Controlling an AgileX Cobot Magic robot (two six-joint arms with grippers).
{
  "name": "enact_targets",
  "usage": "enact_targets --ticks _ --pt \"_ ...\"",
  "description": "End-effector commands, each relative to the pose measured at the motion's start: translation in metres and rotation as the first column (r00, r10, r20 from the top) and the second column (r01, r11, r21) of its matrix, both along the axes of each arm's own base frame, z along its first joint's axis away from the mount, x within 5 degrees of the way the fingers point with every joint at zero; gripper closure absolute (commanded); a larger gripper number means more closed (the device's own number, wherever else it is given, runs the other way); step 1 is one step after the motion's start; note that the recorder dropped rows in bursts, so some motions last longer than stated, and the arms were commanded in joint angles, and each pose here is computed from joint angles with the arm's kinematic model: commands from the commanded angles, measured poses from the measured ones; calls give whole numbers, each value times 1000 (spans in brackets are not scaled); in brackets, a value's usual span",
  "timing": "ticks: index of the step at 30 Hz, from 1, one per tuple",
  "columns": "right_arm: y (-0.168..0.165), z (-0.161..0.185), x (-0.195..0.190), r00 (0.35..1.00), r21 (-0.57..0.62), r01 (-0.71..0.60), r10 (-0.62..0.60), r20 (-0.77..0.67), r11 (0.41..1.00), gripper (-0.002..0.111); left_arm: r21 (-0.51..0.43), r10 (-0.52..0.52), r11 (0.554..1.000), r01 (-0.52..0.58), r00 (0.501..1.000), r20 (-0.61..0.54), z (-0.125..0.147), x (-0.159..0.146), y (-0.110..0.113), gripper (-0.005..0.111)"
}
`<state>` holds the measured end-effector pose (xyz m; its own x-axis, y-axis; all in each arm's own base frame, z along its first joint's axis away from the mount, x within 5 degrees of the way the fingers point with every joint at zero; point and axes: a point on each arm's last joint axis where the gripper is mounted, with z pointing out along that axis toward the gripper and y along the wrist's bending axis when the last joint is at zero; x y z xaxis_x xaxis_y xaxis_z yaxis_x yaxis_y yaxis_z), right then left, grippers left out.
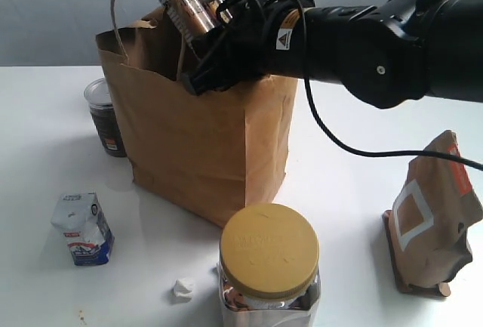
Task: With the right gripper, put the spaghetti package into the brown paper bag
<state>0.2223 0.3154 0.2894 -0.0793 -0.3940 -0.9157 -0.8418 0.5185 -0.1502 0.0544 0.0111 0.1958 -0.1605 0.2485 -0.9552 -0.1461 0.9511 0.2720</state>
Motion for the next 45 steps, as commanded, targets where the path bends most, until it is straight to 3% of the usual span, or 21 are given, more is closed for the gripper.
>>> enact_targets --ticks 1,6,9,21,27,31,35,38,45 --pt "-1 14 -1 998 10 -16 16 58 1000 90 -8 -2 1000 2 1000 -3 -2 0 0 107" --pt "-2 13 -1 999 4 -12 12 44 1000 60 -8 -2 1000 2 1000 -3 -2 0 0 107" --pt "-2 13 -1 999 6 -11 11 41 1000 50 -8 -2 1000 2 1000 -3 -2 0 0 107" --pt "-3 11 -1 1000 -16 -8 8 22 1000 48 -8 -2 1000 2 1000 -3 -2 0 0 107" --pt "-12 33 -9 1000 66 10 -11 10 998 49 -8 -2 1000 2 1000 -3 -2 0 0 107" --pt "-34 75 -25 999 153 12 -20 47 988 56 -8 -2 1000 2 1000 -3 -2 0 0 107" --pt "-66 110 -47 998 168 15 -24 58 986 87 -8 -2 1000 2 1000 -3 -2 0 0 107" --pt "-92 122 -63 998 93 21 -26 50 995 108 -8 -2 1000 2 1000 -3 -2 0 0 107" --pt "-150 109 -100 997 114 53 -59 58 992 108 -8 -2 1000 2 1000 -3 -2 0 0 107"
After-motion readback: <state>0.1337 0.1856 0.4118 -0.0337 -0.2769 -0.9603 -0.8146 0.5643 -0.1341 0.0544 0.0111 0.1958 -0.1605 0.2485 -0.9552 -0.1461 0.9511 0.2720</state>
